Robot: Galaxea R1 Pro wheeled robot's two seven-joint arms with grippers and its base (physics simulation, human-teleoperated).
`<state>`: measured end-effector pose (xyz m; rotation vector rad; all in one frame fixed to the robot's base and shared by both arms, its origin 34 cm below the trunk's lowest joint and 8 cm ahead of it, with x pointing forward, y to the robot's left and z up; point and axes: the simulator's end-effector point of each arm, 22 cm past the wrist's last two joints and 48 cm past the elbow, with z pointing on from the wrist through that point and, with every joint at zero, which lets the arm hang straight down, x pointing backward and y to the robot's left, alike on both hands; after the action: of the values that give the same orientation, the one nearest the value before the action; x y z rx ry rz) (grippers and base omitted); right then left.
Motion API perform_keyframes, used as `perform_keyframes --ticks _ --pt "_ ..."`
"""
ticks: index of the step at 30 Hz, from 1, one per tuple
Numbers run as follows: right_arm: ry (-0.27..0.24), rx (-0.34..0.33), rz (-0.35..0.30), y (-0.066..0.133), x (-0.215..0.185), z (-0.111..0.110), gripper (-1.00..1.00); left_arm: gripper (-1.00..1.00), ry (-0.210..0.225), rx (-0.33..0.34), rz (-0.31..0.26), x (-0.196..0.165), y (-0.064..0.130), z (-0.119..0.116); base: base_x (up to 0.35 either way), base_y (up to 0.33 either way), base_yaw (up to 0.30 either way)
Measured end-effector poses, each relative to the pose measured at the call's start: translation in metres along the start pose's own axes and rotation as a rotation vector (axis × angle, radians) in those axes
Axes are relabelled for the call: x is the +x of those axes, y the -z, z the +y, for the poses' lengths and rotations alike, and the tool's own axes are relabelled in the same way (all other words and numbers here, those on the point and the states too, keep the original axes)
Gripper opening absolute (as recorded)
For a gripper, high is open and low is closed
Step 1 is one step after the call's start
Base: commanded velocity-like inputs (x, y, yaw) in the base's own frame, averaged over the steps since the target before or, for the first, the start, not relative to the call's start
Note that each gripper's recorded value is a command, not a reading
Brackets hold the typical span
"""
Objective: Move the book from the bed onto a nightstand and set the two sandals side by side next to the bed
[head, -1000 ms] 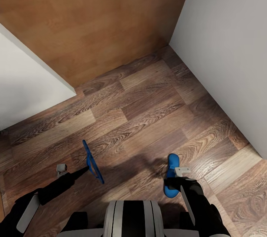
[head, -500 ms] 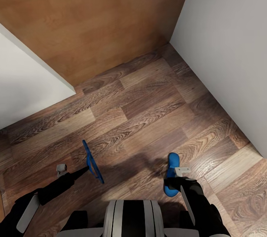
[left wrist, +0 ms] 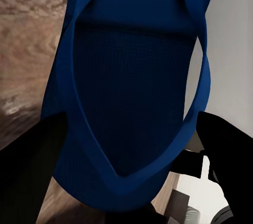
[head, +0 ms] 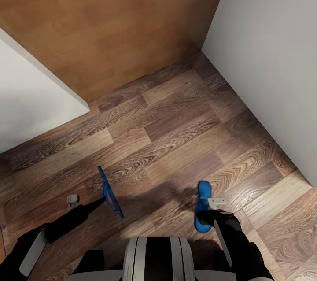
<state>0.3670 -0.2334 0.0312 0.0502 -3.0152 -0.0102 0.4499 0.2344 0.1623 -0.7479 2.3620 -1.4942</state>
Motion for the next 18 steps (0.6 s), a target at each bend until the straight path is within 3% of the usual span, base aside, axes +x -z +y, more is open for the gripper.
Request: perform_keyframes --ticks 18 --pt "-0.001 -0.002 0.0 0.0 0.0 0.0005 -1.0 -1.0 0.0 0.0 0.0 0.0 0.0 0.0 0.0 0.0 0.0"
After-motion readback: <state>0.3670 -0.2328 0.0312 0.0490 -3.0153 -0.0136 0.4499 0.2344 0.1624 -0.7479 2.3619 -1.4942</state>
